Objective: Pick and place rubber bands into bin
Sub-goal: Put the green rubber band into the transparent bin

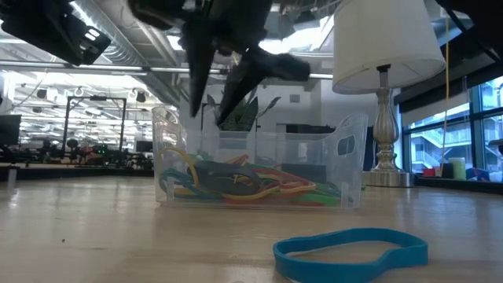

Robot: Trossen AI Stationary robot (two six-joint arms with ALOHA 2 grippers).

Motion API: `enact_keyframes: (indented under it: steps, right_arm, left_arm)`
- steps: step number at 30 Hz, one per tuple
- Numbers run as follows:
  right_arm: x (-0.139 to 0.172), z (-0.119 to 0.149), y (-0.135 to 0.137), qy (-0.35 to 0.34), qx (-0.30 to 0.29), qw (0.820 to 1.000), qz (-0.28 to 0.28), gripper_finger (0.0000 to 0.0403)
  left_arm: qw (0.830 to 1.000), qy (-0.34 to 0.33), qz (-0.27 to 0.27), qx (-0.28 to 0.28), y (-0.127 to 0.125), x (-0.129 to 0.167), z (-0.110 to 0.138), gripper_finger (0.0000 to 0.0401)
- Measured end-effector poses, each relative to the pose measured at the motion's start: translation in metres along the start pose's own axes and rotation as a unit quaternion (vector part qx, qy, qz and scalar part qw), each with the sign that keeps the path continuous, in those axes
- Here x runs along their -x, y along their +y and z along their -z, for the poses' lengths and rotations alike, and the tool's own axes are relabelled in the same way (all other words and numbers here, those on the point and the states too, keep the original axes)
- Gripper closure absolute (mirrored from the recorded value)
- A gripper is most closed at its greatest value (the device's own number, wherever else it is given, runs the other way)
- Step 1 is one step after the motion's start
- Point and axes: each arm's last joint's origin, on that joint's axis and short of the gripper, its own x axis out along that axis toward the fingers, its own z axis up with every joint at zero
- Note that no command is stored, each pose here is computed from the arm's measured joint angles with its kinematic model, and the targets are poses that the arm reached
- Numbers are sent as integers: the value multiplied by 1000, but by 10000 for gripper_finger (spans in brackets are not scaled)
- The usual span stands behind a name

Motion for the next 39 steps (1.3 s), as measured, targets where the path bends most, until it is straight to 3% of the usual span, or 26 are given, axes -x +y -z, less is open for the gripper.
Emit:
enact_keyframes:
  steps: [8,15,19,30,39]
  right_arm:
    - [37,-4,-4,9,36,999,35,291]
    - [78,8,-14,15,67,997,30,357]
    - [85,24,-19,22,93,993,65,396]
    - [98,64,-24,17,158,982,98,400]
    - [75,104,-38,35,224,962,150,402]
  left_arm:
    - [1000,0,0,0,0,0,0,399]
    - [1000,-1,0,9,0,0,0,399]
    - [1000,-3,0,10,0,0,-1,399]
    - [999,-43,7,31,-3,-5,-11,399]
    - [999,-34,-6,33,-9,-29,-20,399]
